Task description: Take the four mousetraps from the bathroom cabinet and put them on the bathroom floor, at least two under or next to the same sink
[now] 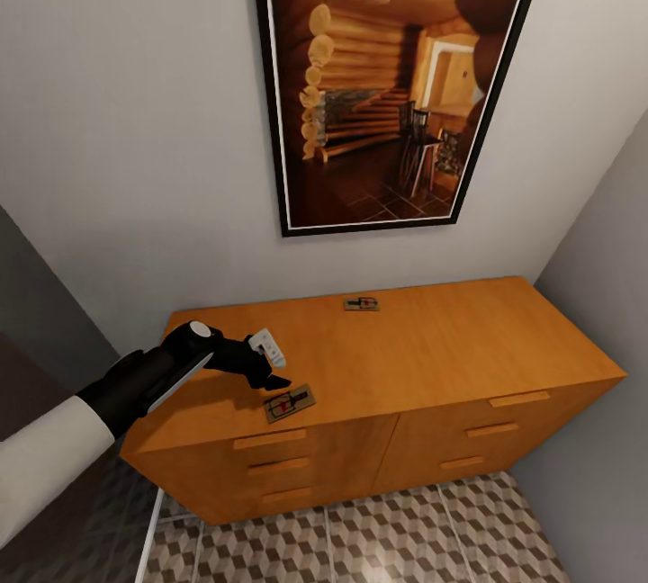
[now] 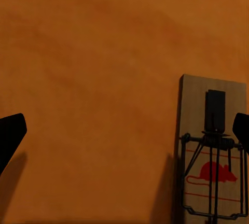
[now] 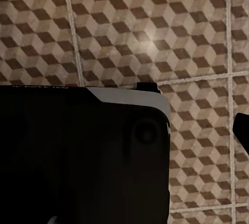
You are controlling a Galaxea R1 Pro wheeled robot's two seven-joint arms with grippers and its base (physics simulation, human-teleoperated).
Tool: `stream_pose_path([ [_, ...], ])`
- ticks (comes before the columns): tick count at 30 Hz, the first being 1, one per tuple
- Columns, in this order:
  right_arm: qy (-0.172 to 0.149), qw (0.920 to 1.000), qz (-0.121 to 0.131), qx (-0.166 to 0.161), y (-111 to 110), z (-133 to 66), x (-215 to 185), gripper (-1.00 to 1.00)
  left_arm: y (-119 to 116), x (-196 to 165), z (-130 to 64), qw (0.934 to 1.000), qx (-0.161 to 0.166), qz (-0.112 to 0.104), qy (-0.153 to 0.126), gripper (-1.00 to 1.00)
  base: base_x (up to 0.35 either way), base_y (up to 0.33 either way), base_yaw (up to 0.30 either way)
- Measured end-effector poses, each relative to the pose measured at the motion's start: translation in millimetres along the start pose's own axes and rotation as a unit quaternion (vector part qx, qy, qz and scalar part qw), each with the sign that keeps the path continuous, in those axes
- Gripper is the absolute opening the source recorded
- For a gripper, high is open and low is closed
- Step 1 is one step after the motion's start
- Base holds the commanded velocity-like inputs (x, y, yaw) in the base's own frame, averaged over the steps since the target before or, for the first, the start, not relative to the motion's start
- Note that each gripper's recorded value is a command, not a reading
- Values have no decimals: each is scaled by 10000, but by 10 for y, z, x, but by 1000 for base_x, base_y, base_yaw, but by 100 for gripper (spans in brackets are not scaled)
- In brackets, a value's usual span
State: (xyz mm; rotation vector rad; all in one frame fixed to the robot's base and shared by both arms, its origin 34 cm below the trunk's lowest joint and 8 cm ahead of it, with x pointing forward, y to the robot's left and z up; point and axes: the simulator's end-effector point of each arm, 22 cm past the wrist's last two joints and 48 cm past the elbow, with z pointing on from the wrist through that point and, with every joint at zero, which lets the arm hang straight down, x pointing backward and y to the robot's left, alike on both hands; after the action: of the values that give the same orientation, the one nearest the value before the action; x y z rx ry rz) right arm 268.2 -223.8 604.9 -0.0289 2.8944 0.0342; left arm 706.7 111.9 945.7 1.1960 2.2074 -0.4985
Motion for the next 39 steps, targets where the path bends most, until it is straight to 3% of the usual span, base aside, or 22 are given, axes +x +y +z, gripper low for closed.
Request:
stream_pose_path([
  [16,-2,10000,-1,0,0,0,-1,100,-119,-91,95,9999,113,-8,-50,100,0,0,0],
  [30,-9,10000,-2,-2,1,1,-7,100,-337,12,331,9993,320,-28,185,100,0,0,0],
  [39,-10,10000,-2,2,-5,1,-8,100,-550,81,459,9980,486,160,367,100,0,0,0],
])
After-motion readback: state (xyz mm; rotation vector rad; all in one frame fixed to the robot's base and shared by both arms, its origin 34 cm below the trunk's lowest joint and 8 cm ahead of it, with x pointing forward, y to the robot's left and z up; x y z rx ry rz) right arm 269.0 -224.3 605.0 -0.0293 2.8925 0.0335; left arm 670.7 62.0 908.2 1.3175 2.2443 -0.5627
